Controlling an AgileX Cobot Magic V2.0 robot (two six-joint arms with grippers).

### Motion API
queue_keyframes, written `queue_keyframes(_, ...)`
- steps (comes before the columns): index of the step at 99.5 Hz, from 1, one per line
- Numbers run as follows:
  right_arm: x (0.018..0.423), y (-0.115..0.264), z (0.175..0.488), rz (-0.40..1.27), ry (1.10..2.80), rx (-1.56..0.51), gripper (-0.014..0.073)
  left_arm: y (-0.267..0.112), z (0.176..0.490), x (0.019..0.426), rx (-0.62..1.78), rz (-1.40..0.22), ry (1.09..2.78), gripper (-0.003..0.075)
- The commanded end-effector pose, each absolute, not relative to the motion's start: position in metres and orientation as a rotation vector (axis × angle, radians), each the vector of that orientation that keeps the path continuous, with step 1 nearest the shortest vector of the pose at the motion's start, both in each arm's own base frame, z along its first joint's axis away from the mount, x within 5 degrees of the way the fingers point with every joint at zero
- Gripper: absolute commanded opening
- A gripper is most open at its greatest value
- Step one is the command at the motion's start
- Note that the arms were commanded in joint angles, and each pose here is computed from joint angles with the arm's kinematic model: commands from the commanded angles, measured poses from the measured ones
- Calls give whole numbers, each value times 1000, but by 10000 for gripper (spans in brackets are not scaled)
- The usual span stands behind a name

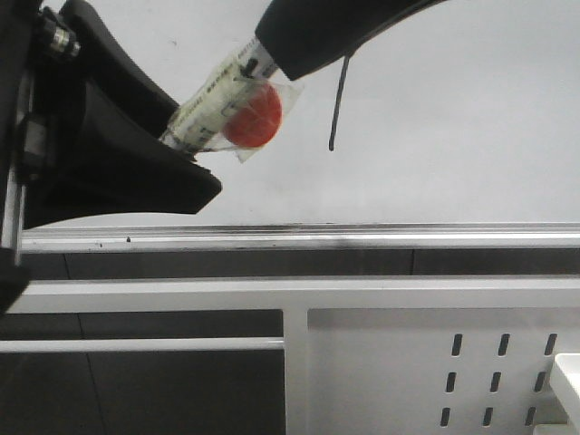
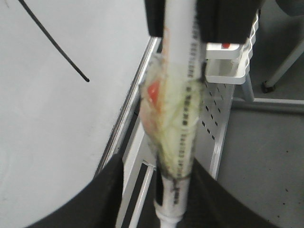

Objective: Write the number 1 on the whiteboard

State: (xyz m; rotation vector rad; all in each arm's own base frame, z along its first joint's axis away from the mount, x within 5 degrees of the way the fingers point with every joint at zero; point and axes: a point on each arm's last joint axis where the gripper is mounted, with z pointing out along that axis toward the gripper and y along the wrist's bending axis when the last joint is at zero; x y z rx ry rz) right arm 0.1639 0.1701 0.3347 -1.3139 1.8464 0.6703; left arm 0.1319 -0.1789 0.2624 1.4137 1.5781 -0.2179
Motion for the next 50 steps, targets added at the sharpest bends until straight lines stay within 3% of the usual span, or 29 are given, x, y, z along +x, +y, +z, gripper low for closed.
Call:
queue_keyframes(1, 163, 171, 352, 689, 1783, -1254, -71, -185, 281, 132, 1337, -274, 1489, 264)
queue_keyframes(50, 167, 170, 352, 637, 1768, -1247, -71, -185, 281, 132, 1333, -277, 1493, 262)
